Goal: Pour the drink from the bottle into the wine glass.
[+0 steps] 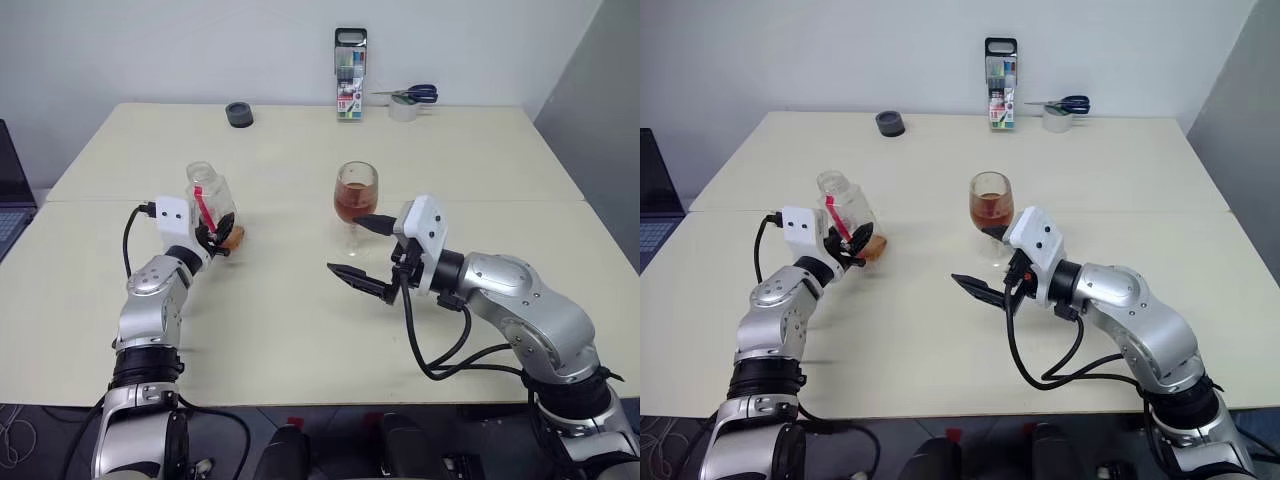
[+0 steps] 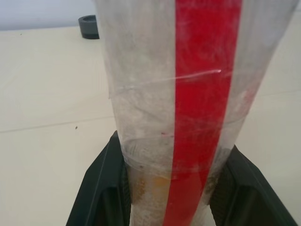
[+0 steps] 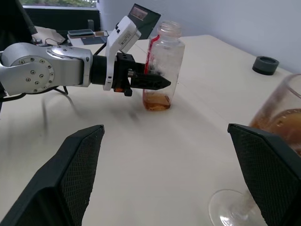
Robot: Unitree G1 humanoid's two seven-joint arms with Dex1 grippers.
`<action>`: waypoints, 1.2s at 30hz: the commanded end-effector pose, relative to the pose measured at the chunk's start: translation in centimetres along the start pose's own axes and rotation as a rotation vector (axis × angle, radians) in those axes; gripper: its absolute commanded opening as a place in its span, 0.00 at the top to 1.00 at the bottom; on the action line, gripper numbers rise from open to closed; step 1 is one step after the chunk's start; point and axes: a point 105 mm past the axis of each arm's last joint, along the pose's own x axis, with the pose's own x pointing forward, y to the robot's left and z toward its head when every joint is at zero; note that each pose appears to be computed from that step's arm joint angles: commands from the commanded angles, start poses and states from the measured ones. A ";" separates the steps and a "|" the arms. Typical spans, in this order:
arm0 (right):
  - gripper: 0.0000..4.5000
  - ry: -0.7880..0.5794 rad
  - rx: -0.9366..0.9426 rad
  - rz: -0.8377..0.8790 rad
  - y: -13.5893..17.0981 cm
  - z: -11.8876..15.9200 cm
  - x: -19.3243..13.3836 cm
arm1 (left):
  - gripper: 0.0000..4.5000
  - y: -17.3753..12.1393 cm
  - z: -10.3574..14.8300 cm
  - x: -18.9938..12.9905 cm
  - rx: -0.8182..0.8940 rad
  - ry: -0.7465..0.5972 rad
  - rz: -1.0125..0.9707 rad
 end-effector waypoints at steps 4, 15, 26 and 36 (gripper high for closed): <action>0.00 -0.044 -0.041 0.023 0.2 1.3 0.2 | 0.55 0.0 0.7 0.0 0.034 -0.059 -0.015; 0.00 -0.042 -0.038 0.023 0.3 1.1 0.2 | 0.01 -0.1 -0.1 -0.6 0.061 -0.045 -0.023; 0.00 -0.092 0.044 -0.427 -2.6 -4.9 -3.7 | 0.01 0.6 -0.3 -4.1 0.223 -0.032 0.112; 0.00 -0.151 0.141 -0.751 -4.4 -8.4 -5.6 | 0.01 -1.0 -0.5 -6.2 0.159 -0.082 0.100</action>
